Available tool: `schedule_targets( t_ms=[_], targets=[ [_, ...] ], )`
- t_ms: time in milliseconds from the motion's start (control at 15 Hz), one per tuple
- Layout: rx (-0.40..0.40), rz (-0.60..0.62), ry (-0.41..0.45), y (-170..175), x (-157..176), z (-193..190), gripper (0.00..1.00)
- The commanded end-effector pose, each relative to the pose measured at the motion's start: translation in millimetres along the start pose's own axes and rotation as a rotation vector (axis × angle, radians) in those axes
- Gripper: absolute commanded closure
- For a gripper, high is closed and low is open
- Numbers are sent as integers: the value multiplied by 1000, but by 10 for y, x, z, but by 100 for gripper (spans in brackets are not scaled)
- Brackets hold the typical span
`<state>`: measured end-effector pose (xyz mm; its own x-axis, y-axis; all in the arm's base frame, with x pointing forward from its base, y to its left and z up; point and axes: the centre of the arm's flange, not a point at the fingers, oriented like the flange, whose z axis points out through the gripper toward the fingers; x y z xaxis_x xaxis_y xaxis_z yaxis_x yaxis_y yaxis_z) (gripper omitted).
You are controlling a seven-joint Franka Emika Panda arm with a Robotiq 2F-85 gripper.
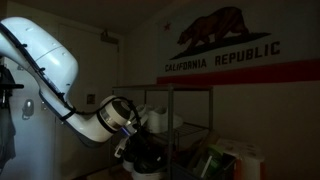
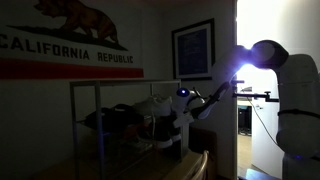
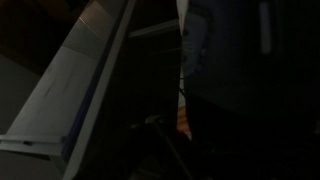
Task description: Move the black sneaker on the top shelf of the shoe rack to the bottom shelf
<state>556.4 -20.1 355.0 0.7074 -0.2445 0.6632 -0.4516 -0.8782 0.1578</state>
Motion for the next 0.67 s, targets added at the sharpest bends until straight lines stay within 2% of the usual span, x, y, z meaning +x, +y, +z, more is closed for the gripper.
schedule_targets(
  t_ms=[0,133,600],
  targets=[
    [-11,10,0,-50,103,-23,14],
    [-9,19,-7,-30,120,-93,1],
    [-14,38,-45,82,263,-467,0]
  ],
)
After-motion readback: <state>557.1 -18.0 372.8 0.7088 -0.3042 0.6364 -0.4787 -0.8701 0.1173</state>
